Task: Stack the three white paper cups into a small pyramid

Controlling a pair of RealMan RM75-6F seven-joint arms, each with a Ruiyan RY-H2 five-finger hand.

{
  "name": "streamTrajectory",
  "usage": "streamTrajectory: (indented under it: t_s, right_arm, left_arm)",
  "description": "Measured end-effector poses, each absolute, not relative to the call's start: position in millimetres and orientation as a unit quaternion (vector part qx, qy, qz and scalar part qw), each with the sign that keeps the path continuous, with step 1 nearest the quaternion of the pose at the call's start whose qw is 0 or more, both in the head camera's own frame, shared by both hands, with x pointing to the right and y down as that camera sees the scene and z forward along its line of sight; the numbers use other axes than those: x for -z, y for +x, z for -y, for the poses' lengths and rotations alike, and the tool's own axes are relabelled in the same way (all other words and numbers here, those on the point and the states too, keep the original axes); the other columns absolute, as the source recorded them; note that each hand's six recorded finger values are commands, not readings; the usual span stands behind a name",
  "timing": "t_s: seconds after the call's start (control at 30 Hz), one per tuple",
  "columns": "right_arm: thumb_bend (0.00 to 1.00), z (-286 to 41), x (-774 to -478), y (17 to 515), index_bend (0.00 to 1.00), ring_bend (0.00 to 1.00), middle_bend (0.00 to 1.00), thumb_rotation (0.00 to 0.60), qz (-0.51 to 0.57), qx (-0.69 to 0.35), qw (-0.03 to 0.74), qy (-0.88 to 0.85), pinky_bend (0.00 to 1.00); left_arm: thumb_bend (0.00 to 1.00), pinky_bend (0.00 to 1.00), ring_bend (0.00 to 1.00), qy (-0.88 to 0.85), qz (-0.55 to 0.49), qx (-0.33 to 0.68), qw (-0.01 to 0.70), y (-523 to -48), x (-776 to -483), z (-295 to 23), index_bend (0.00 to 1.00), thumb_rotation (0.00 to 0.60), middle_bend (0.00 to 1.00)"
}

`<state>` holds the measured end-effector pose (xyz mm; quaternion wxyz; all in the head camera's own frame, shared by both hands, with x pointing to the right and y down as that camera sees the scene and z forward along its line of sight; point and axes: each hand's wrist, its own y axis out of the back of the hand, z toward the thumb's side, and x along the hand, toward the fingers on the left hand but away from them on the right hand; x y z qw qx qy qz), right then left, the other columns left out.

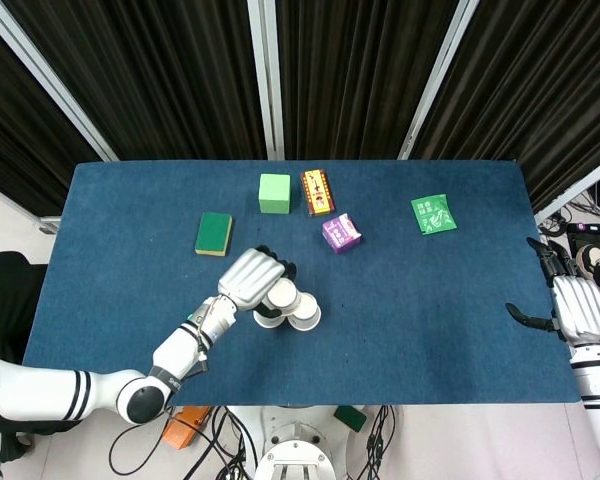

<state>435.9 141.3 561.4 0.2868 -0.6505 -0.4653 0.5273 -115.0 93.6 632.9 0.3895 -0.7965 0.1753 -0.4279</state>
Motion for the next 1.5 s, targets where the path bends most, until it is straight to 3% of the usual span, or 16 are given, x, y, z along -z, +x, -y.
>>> streamTrajectory:
  t_s: [0.5, 0.7, 1.03, 1.17, 1.33, 1.5]
  right_arm:
    - [0.33, -140, -566, 436, 0.00, 0.06, 0.16, 0.600, 0.466, -0.525, 0.278, -0.656, 0.19]
    - [0.33, -140, -566, 437, 0.00, 0.06, 0.16, 0.600, 0.467, -0.523, 0.275, -0.658, 0.19]
    - [0.33, -140, -564, 439, 0.00, 0.06, 0.16, 0.600, 0.474, -0.518, 0.269, -0.659, 0.19]
    - [0.33, -139, -561, 441, 0.00, 0.06, 0.16, 0.600, 0.479, -0.515, 0.269, -0.658, 0.19]
    - [0.33, -137, -556, 446, 0.00, 0.06, 0.16, 0.600, 0.484, -0.510, 0.271, -0.658, 0.19]
    - [0.33, -138, -551, 457, 0.00, 0.01, 0.15, 0.600, 0.469, -0.508, 0.288, -0.662, 0.12]
  left_arm:
    - [0.13, 0.28, 0.41, -0.792, -0.171, 0.433, 0.396, -115, -627, -96, 0.38, 0.600, 0.45]
    - [0.08, 0.26, 0.37, -0.793, -0.167, 0.434, 0.394, -113, -629, -99, 0.27, 0.600, 0.37]
    - [0.00, 0.16, 0.16, -0.792, -0.162, 0.437, 0.394, -114, -626, -103, 0.02, 0.600, 0.14]
    - [0.00, 0.12, 0.11, -0.791, -0.176, 0.432, 0.397, -119, -612, -102, 0.00, 0.600, 0.09]
    - [0.00, 0.09, 0.10, -0.777, -0.240, 0.427, 0.395, -150, -588, -87, 0.00, 0.600, 0.09]
    - [0.00, 0.06, 0.10, -0.727, -0.334, 0.450, 0.396, -227, -569, -70, 0.03, 0.600, 0.12]
